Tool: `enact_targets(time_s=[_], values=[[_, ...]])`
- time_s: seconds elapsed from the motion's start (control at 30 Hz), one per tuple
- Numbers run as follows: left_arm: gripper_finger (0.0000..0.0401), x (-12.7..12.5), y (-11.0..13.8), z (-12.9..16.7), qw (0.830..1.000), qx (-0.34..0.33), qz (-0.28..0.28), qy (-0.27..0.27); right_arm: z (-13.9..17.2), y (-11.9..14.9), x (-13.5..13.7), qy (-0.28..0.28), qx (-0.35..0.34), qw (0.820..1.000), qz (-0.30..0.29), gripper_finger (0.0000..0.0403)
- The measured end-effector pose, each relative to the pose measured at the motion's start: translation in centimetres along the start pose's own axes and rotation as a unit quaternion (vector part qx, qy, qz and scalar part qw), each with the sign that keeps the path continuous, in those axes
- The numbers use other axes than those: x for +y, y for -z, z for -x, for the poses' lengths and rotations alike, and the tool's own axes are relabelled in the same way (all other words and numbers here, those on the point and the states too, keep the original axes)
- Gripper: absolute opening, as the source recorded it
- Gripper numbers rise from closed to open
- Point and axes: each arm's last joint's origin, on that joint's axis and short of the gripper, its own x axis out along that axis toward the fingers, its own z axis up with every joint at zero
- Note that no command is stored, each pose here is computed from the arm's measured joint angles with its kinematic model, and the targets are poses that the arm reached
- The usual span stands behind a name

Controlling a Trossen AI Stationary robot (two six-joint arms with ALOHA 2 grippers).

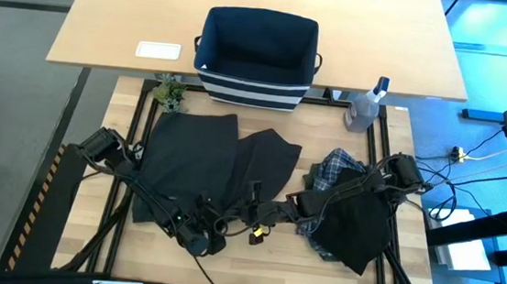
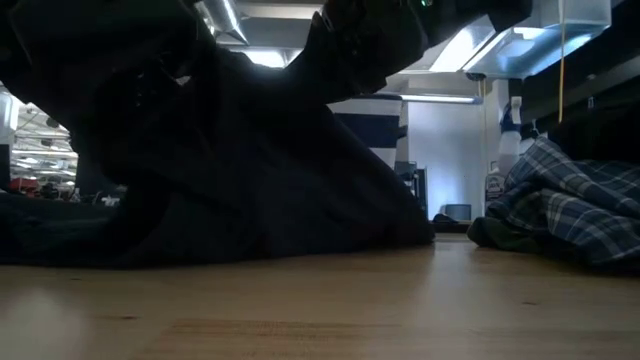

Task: Fold Laundry from Bin
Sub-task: Fold the black shorts

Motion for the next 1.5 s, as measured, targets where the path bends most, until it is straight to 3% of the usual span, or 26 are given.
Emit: enact_targets(time_s=[0.1,0.17,0.4,0.6,0.73,0.97,1.2,1.5], values=[[0.003,0.0,0.0,0.1,1.0,-0.004,-0.004,-0.001,0.0,0.1,0.0,-0.001,0.005,1.0,0.002,0.0],[0.0014,0.0,0.0,0.1,1.0,-0.005,-0.012,-0.002,0.0,0.1,0.0,-0.002,0.006,1.0,0.002,0.0],[0.0007,-0.1,0.0,0.0,0.998,-0.002,-0.061,0.002,0.0,0.3,0.0,-0.004,0.016,1.0,0.016,0.0005],[0.0006,-0.2,0.1,0.1,0.989,0.006,-0.147,0.012,0.0,0.7,0.1,-0.018,0.035,0.999,0.017,0.001],[0.0006,-0.3,0.1,0.1,0.976,0.007,-0.216,0.023,0.0,0.7,0.3,-0.037,0.032,0.999,-0.001,0.0011],[0.0006,-0.4,-0.3,-0.3,0.942,0.025,-0.329,0.066,0.0,0.5,0.2,-0.023,0.021,0.998,-0.052,0.0012],[0.0011,-0.1,-1.2,-1.2,0.931,0.02,-0.358,0.075,0.0,0.5,0.2,-0.019,0.022,0.997,-0.066,0.0012],[0.0014,-0.2,-1.6,-1.4,0.933,0.013,-0.351,0.08,0.0,0.5,0.1,-0.019,0.022,0.997,-0.065,0.0012]])
